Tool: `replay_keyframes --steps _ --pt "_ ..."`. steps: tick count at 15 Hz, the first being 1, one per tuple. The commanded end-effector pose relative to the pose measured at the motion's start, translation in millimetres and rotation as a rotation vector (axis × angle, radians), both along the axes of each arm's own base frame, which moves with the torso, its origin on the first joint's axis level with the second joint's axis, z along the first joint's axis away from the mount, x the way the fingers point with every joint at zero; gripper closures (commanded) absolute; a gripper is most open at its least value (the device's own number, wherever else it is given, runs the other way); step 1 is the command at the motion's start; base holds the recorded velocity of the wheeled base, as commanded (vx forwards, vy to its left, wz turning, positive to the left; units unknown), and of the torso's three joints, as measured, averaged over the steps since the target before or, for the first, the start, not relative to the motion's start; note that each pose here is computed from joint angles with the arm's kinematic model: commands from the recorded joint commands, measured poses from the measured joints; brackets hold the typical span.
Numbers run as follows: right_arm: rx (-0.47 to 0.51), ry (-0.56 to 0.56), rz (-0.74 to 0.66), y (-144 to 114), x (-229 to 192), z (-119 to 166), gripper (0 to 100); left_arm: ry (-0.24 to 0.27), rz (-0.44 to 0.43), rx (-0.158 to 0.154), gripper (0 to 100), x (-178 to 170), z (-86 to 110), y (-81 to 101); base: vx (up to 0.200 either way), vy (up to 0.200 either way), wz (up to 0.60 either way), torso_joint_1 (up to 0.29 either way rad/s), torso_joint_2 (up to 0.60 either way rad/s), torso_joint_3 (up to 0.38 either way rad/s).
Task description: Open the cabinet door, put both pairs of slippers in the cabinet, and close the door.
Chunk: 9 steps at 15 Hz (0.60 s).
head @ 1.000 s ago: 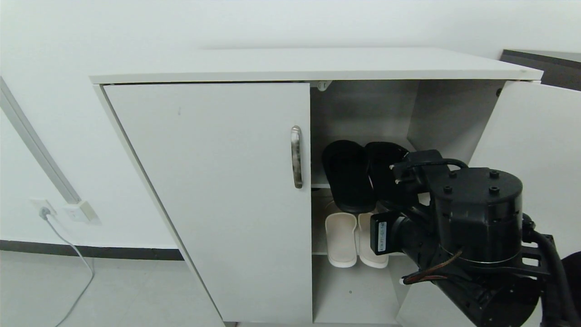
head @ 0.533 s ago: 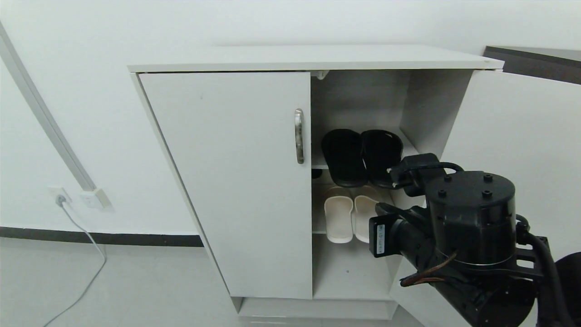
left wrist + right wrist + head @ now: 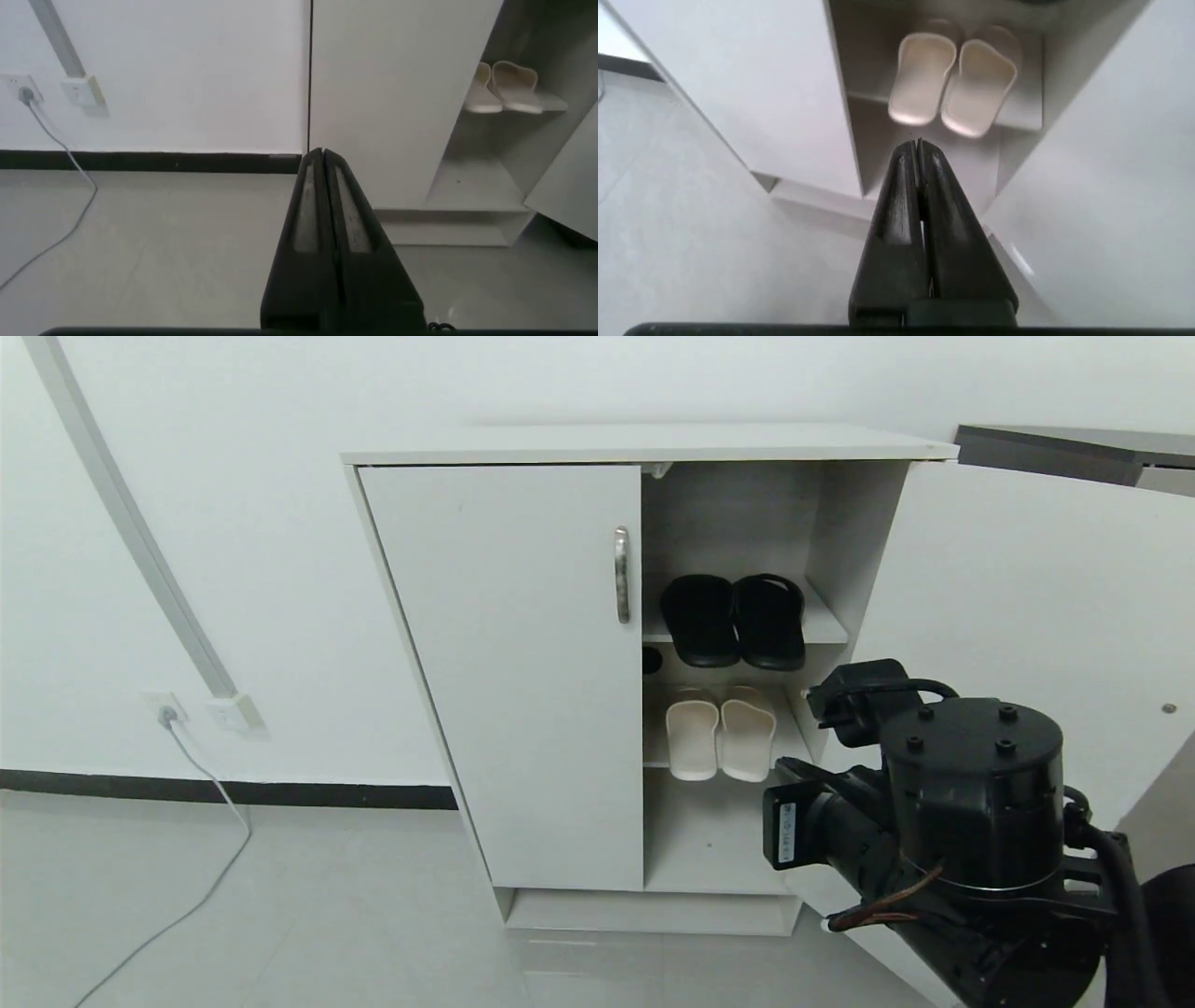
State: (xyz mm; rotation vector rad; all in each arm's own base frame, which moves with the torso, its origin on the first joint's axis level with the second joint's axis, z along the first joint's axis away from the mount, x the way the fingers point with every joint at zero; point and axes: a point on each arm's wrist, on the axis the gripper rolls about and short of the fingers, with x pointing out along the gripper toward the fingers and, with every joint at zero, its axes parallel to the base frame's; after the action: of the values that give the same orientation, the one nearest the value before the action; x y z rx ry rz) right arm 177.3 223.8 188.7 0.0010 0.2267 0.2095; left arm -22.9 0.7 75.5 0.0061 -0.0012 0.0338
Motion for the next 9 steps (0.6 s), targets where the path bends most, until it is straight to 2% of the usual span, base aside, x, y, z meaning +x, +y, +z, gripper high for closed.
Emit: replay_keyframes --steps 1,3,9 --pt "-0.005 0.015 0.026 -0.8 0.4 -4.0 100 0.001 0.001 0.0 100 0.1 0.0 0.0 -0.2 0.0 0.0 0.002 0.0 0.002" --pt "-0.015 0.029 0.034 -2.8 3.8 -7.9 100 0.001 0.001 0.0 100 0.1 0.0 0.0 -0.2 0.0 0.0 0.002 0.0 -0.002" --pt "-0.026 0.036 0.029 -2.8 3.9 -11.6 100 0.001 0.0 0.0 100 0.1 0.0 0.0 0.0 0.0 0.0 0.0 0.0 0.0"
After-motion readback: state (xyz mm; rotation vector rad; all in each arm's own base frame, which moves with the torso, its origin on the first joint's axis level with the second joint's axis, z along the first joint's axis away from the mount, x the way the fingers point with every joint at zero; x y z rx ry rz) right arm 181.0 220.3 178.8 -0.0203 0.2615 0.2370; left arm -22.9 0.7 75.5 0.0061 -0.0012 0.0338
